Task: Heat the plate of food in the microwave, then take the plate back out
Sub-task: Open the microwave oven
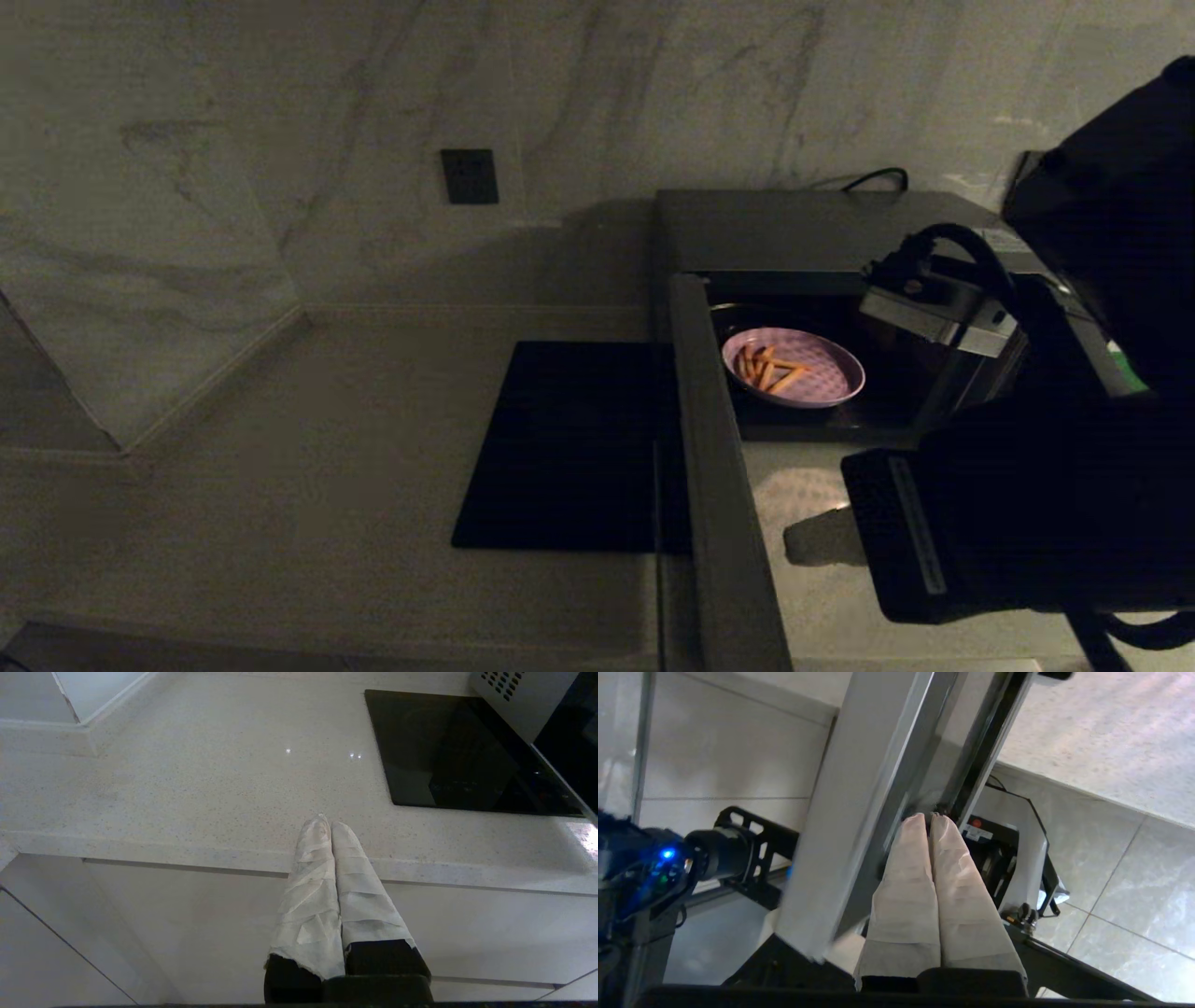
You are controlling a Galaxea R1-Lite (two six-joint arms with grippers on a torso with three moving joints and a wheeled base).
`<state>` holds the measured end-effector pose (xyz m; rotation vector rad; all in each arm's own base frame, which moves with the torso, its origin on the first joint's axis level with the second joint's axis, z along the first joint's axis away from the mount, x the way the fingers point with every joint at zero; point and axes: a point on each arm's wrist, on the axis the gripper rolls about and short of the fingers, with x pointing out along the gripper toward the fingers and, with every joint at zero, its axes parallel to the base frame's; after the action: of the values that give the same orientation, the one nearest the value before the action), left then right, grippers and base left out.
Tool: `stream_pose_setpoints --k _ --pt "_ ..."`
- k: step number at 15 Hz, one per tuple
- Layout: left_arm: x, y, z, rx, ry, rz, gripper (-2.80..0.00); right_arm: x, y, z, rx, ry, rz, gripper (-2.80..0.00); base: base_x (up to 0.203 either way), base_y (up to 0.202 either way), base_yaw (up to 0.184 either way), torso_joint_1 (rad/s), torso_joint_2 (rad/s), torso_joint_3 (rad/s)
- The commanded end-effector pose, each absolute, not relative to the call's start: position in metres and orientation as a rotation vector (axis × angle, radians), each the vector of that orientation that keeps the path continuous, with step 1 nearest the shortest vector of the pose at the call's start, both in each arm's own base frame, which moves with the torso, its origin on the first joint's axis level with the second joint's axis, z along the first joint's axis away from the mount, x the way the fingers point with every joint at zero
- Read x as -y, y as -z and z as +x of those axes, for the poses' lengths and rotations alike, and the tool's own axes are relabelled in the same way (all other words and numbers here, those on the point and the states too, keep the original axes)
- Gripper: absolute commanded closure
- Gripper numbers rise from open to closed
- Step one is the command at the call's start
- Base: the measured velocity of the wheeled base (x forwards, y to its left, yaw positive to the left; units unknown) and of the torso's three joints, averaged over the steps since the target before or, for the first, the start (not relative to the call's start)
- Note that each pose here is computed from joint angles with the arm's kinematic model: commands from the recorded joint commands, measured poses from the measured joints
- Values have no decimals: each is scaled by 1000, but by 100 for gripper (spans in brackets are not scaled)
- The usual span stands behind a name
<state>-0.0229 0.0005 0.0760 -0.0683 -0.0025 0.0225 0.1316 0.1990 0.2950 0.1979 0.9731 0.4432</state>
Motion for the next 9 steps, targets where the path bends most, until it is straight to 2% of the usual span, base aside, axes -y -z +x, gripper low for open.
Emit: stream_pose_setpoints --k 1,7,9 --pt "-1 -76 -23 2 -23 -69 0 -205 -294 132 -981 -449 193 0 0 0 0 0 0 0" --pt "-1 -76 -23 2 -23 -69 0 -211 -296 131 -977 -464 188 0 0 0 0 0 0 0" --pt "-1 -76 -23 2 -23 -69 0 -206 -298 133 -933 -402 206 0 0 0 0 0 0 0"
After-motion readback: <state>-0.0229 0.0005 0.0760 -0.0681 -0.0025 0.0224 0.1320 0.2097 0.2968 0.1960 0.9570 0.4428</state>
